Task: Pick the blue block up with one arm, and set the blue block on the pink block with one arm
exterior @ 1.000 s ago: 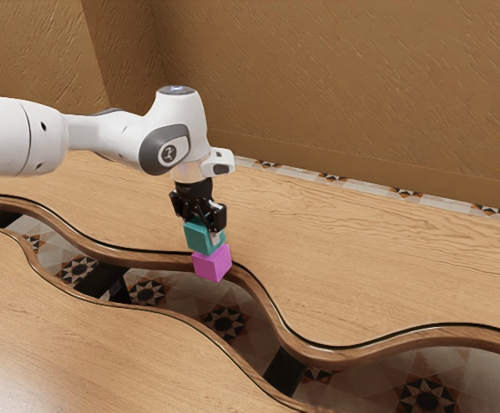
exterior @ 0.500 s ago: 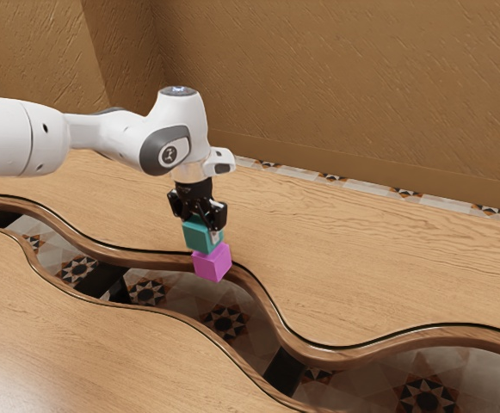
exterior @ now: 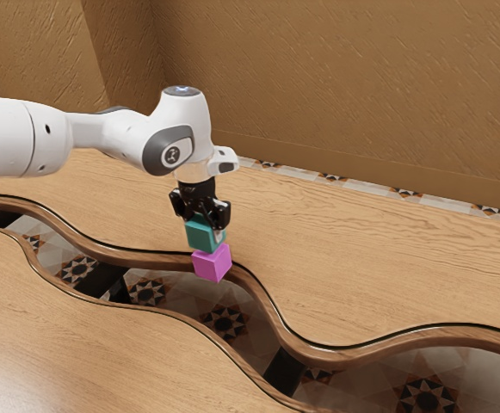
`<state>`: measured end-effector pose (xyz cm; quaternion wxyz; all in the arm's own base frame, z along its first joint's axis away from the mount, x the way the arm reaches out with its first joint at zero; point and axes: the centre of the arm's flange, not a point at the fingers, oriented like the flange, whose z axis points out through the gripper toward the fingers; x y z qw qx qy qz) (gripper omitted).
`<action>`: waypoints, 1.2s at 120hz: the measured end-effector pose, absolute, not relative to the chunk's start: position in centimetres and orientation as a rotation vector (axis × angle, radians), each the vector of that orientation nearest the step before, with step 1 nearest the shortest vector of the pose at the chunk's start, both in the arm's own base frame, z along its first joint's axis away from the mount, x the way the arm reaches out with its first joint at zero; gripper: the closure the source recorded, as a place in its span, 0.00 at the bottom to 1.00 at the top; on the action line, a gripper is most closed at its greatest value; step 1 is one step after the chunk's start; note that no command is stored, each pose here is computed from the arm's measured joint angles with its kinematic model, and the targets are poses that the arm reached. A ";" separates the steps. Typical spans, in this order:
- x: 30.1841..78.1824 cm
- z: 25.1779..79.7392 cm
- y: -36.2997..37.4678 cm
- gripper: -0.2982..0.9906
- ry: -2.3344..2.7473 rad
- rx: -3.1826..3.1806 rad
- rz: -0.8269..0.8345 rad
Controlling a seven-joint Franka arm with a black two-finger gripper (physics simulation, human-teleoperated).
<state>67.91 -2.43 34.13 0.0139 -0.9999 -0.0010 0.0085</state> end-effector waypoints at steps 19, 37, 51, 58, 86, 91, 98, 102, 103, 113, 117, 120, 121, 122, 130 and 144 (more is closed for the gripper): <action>67.7 34.1 -2.6 0.47 -0.018 -3.113 0.028; 67.6 34.0 -2.7 0.47 -0.030 -3.114 0.034; 67.4 33.7 -2.8 0.47 -0.032 -3.112 0.043; 67.4 33.7 -2.8 0.47 -0.032 -3.112 0.044; 67.4 33.7 -2.8 0.46 -0.004 -3.113 0.038; 67.4 33.7 -2.8 0.46 0.006 -3.114 0.038; 67.4 33.7 -2.9 0.46 0.021 -3.115 0.037; 67.4 33.7 -2.9 0.46 0.027 -3.117 0.037; 67.4 33.7 -2.9 0.46 0.028 -3.117 0.037; 67.4 33.7 -2.9 0.47 0.034 -3.119 0.036; 67.4 33.7 -2.9 0.47 0.037 -3.120 0.036; 67.4 33.7 -2.9 0.47 0.040 -3.120 0.038; 67.4 33.7 -2.9 0.47 0.041 -3.120 0.039; 67.3 33.6 -2.9 0.47 0.042 -3.120 0.039; 67.3 33.5 -2.9 0.47 0.051 -3.120 0.044; 67.2 33.5 -3.0 0.47 0.074 -3.119 0.046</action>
